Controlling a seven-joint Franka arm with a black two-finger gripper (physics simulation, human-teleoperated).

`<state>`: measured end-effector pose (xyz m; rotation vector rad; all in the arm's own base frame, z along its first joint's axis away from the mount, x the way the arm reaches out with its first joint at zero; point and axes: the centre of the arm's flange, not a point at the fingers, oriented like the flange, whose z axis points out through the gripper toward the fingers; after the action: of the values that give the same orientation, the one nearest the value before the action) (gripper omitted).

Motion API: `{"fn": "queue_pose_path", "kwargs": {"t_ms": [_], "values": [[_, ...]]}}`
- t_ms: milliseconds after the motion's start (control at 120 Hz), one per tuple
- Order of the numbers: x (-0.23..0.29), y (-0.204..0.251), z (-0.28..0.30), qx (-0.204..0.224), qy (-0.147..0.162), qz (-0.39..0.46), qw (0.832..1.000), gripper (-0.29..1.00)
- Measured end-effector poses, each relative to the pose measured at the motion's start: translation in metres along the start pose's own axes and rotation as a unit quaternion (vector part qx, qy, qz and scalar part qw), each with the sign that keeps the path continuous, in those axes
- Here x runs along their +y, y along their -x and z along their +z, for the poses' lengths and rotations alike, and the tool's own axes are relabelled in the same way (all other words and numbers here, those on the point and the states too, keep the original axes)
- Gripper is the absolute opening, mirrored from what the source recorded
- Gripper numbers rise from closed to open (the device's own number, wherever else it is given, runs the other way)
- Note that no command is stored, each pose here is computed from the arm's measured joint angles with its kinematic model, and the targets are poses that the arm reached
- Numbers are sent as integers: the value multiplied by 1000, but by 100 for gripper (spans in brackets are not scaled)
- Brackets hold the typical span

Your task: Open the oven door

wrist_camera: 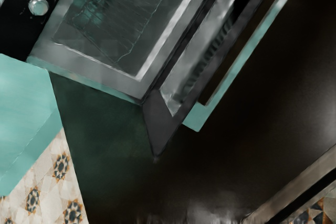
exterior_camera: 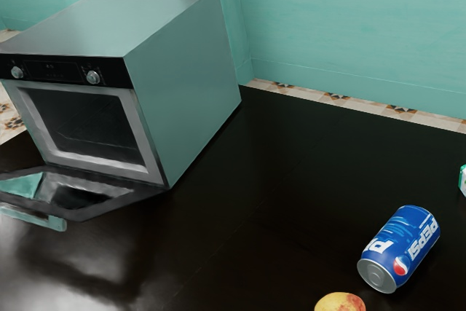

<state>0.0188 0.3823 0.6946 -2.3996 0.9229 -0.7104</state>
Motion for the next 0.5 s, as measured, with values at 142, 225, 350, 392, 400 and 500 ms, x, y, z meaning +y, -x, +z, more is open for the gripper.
{"fn": "queue_pose_path", "kwargs": {"t_ms": [142,225,350,392,400,500], "values": [[-136,-378,-97,21,-40,222,974,70],[-112,-546,78,74,143,266,950,70],[-47,-623,229,34,304,215,927,70],[-57,-603,258,1,323,160,933,70],[-59,-600,262,-4,325,150,934,70],[-61,-587,278,-57,333,61,939,70]]}}
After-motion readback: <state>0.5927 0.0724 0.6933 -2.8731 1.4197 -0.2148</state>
